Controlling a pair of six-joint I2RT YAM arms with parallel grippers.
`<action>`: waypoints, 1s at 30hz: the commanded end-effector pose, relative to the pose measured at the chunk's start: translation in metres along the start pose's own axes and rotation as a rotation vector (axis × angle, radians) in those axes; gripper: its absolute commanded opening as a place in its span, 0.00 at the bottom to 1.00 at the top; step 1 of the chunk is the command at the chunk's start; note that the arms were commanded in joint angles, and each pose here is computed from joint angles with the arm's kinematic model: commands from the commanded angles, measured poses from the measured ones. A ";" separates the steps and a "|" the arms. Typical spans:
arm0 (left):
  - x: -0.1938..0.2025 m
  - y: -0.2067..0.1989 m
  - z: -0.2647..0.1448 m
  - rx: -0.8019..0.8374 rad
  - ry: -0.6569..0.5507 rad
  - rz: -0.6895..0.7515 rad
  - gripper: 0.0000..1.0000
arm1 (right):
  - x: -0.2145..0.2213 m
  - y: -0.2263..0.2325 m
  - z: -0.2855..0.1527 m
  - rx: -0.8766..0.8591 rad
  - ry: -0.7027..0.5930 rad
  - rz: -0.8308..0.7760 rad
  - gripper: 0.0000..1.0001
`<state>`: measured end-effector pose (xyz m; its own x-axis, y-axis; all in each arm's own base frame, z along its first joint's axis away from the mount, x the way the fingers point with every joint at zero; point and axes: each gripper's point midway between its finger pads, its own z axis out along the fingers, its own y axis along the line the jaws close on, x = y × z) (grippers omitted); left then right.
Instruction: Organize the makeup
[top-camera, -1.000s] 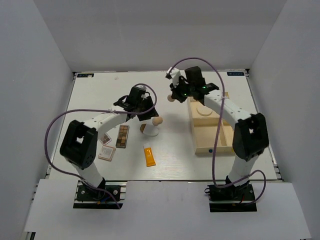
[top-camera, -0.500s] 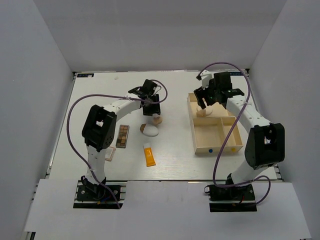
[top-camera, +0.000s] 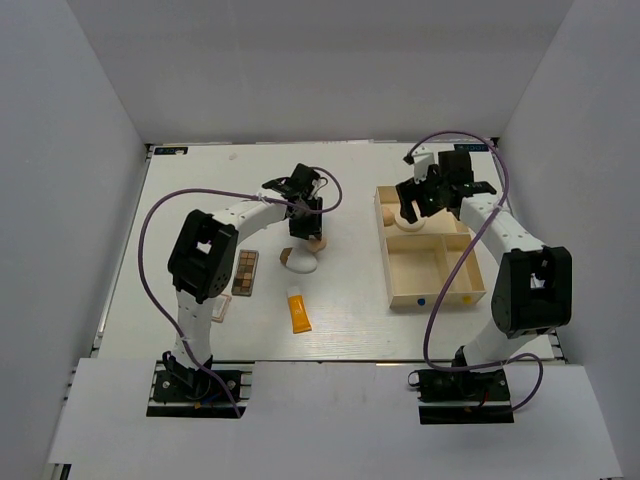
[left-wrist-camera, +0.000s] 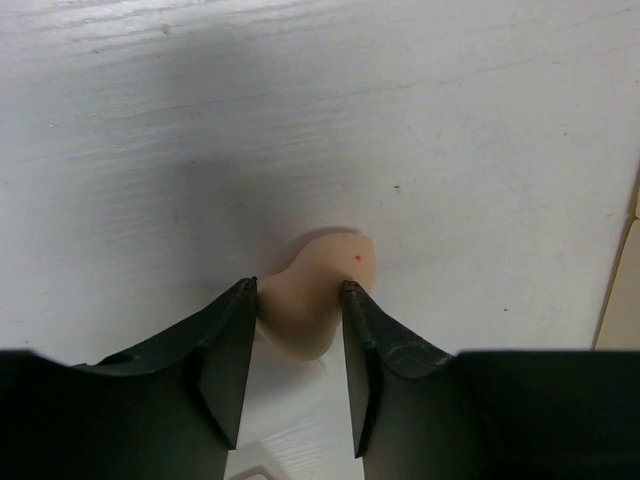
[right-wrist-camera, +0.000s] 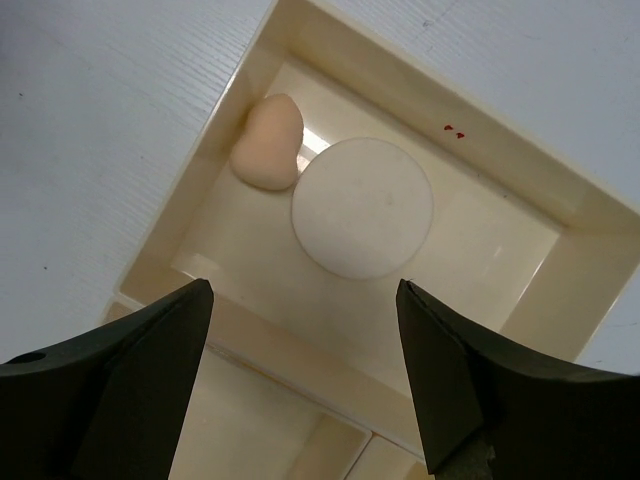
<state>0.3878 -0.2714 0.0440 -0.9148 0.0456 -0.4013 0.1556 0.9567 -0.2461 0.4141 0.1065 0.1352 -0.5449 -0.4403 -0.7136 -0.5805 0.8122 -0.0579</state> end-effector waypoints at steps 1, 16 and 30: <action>0.008 -0.012 -0.001 0.053 0.026 0.044 0.48 | -0.007 0.002 -0.015 -0.009 -0.047 0.027 0.80; -0.023 -0.052 -0.029 0.173 -0.056 0.070 0.00 | -0.027 0.011 -0.056 -0.065 -0.207 0.113 0.80; -0.096 -0.177 -0.089 0.660 -0.286 -0.020 0.00 | -0.028 -0.004 -0.078 -0.034 -0.272 0.133 0.80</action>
<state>0.4106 -0.3787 0.1383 -0.8484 -0.0608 -0.5259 0.3181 0.7355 -0.5982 0.3844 0.0860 0.1899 -0.4937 -0.2289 -0.8390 -0.5285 0.8451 0.0804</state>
